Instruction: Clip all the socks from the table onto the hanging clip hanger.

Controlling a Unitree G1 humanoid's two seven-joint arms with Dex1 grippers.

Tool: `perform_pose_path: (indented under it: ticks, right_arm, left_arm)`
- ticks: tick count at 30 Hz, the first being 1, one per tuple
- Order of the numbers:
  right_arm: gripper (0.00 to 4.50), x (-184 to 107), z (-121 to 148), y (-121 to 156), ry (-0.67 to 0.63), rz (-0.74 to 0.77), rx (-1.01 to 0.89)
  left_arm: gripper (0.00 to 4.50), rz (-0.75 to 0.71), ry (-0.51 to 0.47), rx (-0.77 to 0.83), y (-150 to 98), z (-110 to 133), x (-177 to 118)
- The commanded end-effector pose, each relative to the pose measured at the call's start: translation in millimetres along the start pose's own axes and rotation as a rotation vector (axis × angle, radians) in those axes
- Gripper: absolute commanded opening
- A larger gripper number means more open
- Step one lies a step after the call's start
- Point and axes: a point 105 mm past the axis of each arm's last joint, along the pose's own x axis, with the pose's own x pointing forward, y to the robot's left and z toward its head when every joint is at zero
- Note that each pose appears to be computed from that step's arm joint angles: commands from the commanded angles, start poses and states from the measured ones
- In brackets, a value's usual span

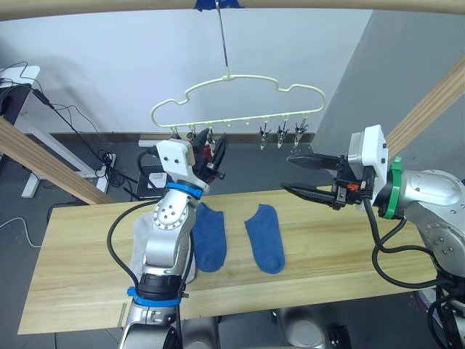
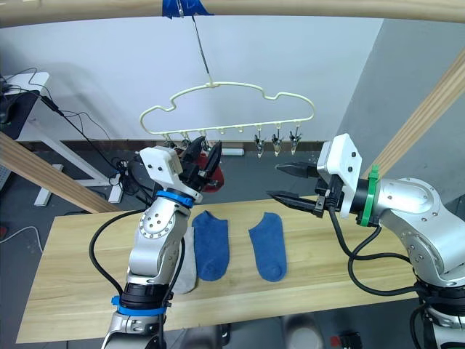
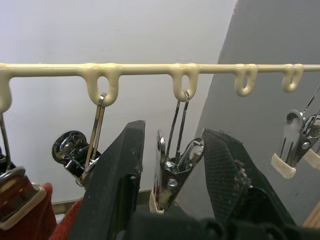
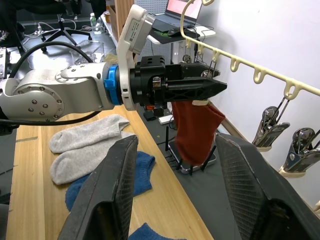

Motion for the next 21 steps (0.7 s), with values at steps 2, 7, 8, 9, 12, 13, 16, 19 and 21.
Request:
perform_pose_path:
  ticks: [2,7,8,9,12,13,16,19,21]
  right_arm:
    - [2.55,-1,12,5,-0.032,0.018,-0.037]
    - [2.55,0,11,5,-0.036,0.022,-0.033]
    - [2.55,0,11,6,-0.035,0.023,-0.033]
    - [2.55,0,11,6,-0.035,0.024,-0.033]
    - [2.55,0,6,10,-0.016,0.033,-0.027]
    - [2.55,0,5,11,-0.011,0.035,-0.026]
    - [2.72,4,-12,16,0.051,0.005,0.014]
    - [3.46,14,-37,18,0.124,-0.093,0.036]
    - [4.23,22,-65,23,0.196,-0.180,0.075]
  left_arm:
    - [1.13,0.003,-0.060,0.022,-2,18,0]
    - [0.27,0.006,-0.064,0.025,-2,20,0]
    - [0.25,0.008,-0.063,0.025,-2,20,0]
    - [0.22,0.009,-0.062,0.025,-1,20,0]
    - [0.17,0.006,-0.059,0.027,-2,20,-2]
    - [0.17,0.006,-0.058,0.027,-2,19,-2]
    - [0.17,-0.002,-0.058,0.025,-1,21,-3]
    - [0.17,-0.030,-0.056,0.011,0,25,-3]
    - [0.17,-0.078,-0.047,-0.007,-3,27,-4]
